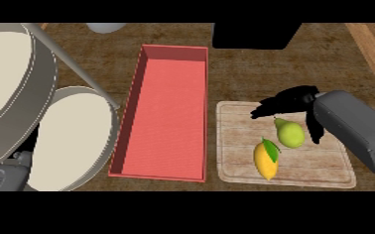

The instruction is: Pick the pear from the cutting board and place it in the cardboard box

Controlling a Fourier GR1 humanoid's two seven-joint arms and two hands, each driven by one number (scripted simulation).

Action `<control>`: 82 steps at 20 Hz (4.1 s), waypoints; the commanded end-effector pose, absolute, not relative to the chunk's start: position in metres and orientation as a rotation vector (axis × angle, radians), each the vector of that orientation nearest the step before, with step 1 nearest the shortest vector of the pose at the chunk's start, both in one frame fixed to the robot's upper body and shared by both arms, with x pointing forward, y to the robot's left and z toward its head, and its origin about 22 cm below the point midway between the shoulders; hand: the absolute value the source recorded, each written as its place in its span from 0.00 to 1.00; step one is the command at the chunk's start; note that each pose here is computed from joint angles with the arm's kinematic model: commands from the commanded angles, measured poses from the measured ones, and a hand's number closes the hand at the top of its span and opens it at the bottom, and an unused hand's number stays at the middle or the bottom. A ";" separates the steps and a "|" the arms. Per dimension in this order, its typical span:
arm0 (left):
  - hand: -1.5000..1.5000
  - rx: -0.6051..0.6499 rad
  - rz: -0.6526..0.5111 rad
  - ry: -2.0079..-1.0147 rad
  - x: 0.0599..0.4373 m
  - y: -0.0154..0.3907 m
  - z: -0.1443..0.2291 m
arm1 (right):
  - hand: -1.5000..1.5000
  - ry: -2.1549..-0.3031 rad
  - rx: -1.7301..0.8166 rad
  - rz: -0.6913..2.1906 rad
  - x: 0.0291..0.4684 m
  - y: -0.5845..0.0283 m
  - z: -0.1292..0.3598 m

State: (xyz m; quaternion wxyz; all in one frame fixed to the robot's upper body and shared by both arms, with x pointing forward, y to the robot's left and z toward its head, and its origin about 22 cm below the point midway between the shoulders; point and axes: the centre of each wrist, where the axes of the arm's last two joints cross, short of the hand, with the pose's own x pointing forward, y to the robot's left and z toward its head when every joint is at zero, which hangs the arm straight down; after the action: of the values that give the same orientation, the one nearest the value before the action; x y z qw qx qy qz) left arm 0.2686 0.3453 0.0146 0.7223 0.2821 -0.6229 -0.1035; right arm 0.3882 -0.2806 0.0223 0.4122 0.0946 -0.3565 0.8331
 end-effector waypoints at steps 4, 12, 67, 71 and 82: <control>0.50 0.626 -0.215 -1.365 0.263 0.360 0.011 | 1.00 -0.819 0.398 2.005 0.391 -0.284 0.014; 0.50 0.661 -0.221 -1.376 0.271 0.353 0.017 | 1.00 -1.126 0.244 2.019 0.388 -0.264 -0.006; 0.50 0.615 -0.247 -1.396 0.287 0.343 0.014 | 1.00 -1.921 0.005 1.389 0.400 0.022 0.158; 0.50 0.610 -0.278 -1.410 0.289 0.341 0.020 | 1.00 -1.819 -0.077 1.298 0.400 0.012 0.127; 0.50 0.579 -0.282 -1.419 0.293 0.337 0.013 | 0.00 -1.814 0.061 1.209 0.394 0.009 0.104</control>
State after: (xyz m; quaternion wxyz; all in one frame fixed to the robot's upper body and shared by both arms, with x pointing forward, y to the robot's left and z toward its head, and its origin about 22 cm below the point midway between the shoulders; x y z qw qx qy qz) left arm 0.2941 0.3346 0.0218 0.7090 0.2634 -0.6411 -0.1303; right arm 0.3957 0.0109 0.1118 0.4688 0.0134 -0.7201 0.5113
